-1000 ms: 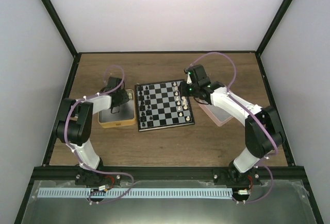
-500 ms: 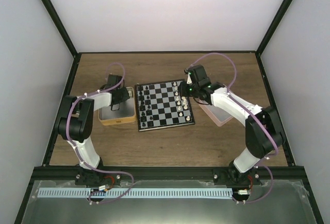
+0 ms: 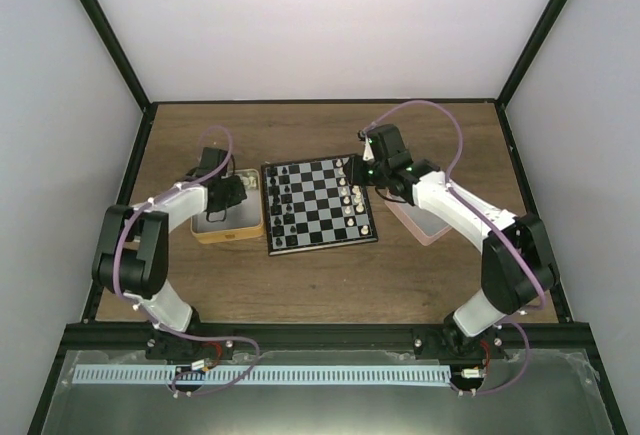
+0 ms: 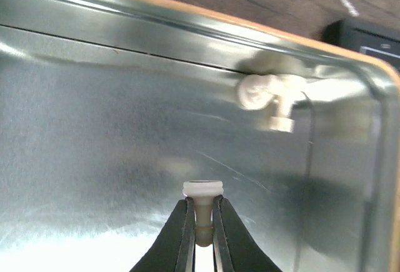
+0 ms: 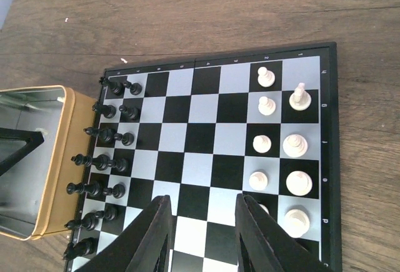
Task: Set up the chess pieces on the board
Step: Pick up the chess piece from the storage box, then place the chess piece on the chessboard.
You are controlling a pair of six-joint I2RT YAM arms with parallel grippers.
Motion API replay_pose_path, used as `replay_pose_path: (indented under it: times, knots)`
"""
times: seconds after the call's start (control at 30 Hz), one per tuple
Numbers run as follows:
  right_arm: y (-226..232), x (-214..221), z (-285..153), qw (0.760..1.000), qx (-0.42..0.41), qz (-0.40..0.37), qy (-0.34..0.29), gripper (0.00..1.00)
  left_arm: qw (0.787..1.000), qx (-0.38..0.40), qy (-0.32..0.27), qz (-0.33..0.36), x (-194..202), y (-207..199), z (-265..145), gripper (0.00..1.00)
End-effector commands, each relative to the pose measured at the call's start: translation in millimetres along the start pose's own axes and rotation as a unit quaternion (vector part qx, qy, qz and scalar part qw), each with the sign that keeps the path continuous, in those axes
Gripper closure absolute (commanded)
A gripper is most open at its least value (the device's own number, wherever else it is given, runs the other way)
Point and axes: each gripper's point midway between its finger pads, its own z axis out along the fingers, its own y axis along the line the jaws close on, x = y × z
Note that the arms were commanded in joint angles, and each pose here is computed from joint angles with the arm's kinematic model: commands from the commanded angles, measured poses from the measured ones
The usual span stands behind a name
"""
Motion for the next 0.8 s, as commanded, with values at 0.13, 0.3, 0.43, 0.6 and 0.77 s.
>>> replay_pose_path:
  times: [0.13,0.3,0.43,0.6,0.77]
  knots:
    - [11.7,-1.5,-13.5,0.999,-0.026,0.005,-0.018,0.7,0.995,0.09,0.042,0.024,21.1,-45.6,-47.3,0.95]
    - [6.7,0.2,-18.0,0.999,-0.018,0.005,-0.03,0.7,0.984,0.139,0.075,0.079,43.2,-93.4,-73.3,0.95]
    - [-10.8,1.6,-26.5,0.998,0.02,0.018,-0.059,0.7,0.971,0.156,0.112,0.14,69.5,-136.0,-79.0,0.95]
    - [-25.5,0.4,-47.7,0.993,0.044,0.037,-0.106,0.69,0.962,0.148,0.143,0.181,88.2,-166.4,-65.8,0.95]
    - [-32.2,1.9,-59.2,0.99,0.055,0.04,-0.127,0.68,0.948,0.123,0.187,0.227,116.4,-178.4,-49.1,0.94]
